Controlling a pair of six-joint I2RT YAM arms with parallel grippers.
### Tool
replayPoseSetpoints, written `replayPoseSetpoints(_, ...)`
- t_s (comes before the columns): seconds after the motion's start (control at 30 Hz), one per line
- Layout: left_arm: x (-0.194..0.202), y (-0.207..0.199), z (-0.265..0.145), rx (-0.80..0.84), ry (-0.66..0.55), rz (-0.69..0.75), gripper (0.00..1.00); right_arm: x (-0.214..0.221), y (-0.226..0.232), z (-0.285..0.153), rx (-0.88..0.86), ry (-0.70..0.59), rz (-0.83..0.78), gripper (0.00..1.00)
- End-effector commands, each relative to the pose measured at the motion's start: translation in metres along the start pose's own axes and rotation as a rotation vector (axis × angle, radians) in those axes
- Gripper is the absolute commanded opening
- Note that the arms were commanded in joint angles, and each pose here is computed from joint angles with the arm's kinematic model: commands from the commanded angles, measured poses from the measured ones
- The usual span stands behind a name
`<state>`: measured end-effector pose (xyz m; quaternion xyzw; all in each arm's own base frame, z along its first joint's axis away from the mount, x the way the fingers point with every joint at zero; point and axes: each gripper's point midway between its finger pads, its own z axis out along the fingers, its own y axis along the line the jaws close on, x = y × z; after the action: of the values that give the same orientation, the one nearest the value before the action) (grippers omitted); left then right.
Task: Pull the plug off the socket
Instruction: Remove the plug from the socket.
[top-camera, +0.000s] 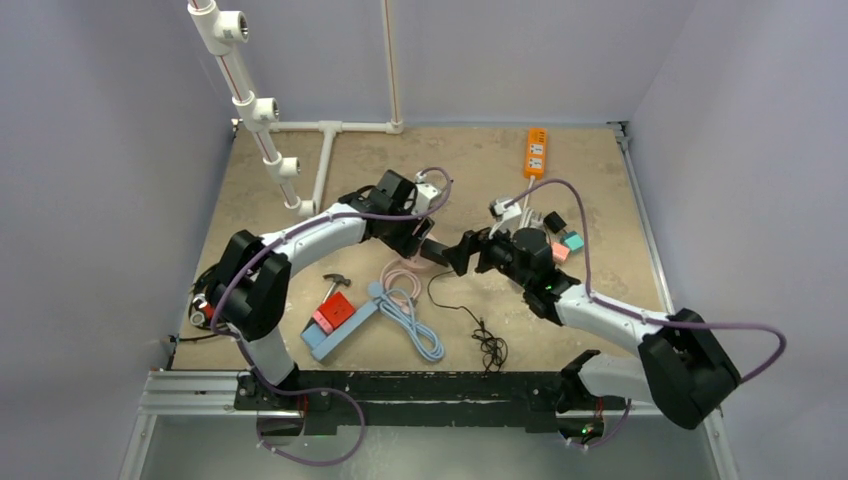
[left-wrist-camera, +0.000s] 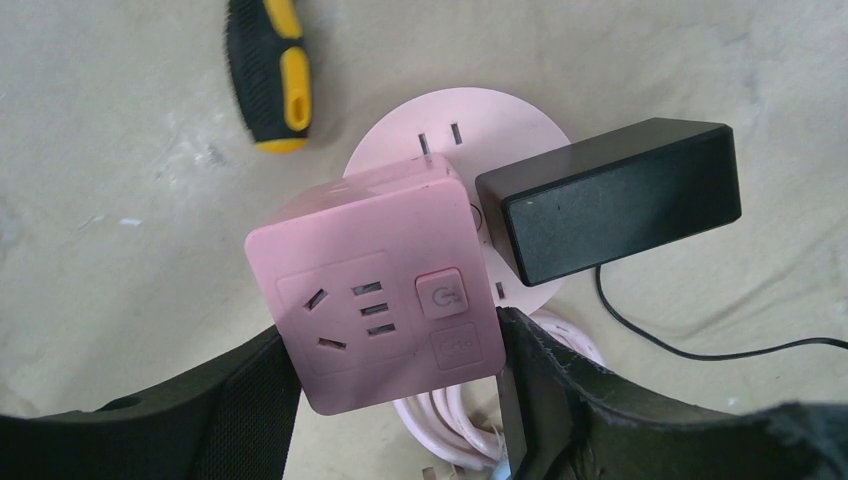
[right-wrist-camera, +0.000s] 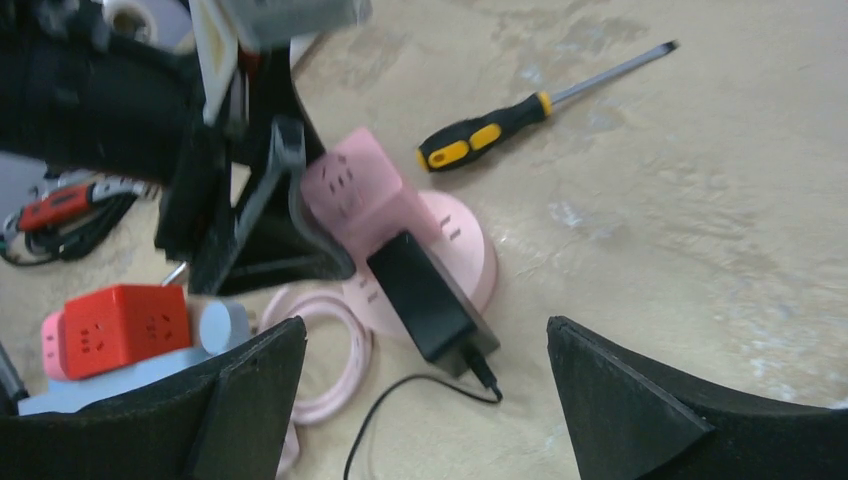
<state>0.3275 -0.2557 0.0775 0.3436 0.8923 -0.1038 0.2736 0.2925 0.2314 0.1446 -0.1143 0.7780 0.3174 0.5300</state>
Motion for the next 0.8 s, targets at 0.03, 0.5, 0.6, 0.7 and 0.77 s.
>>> replayPoseSetpoints(0.03,-0.001,0.002,-0.03,0.073,-0.03,0.075,0.22,0.008,0.045,0.026,-0.084,0.057,-0.113,0.89)
replayPoseSetpoints(0.5,0.009,0.002,-0.038,0.107,-0.023,0.107,0.22,0.048,0.046,0.051,0.037,0.177,-0.195,0.84)
replayPoseSetpoints(0.6,0.01,0.002,-0.038,0.105,-0.018,0.106,0.22,0.057,0.047,0.053,0.04,0.205,-0.208,0.8)
replayPoseSetpoints(0.7,0.01,0.004,-0.039,0.097,-0.018,0.104,0.22,0.065,0.046,0.057,0.049,0.231,-0.218,0.75)
replayPoseSetpoints(0.77,0.01,0.004,-0.038,0.103,-0.019,0.104,0.22,0.069,0.045,0.059,0.062,0.245,-0.225,0.7)
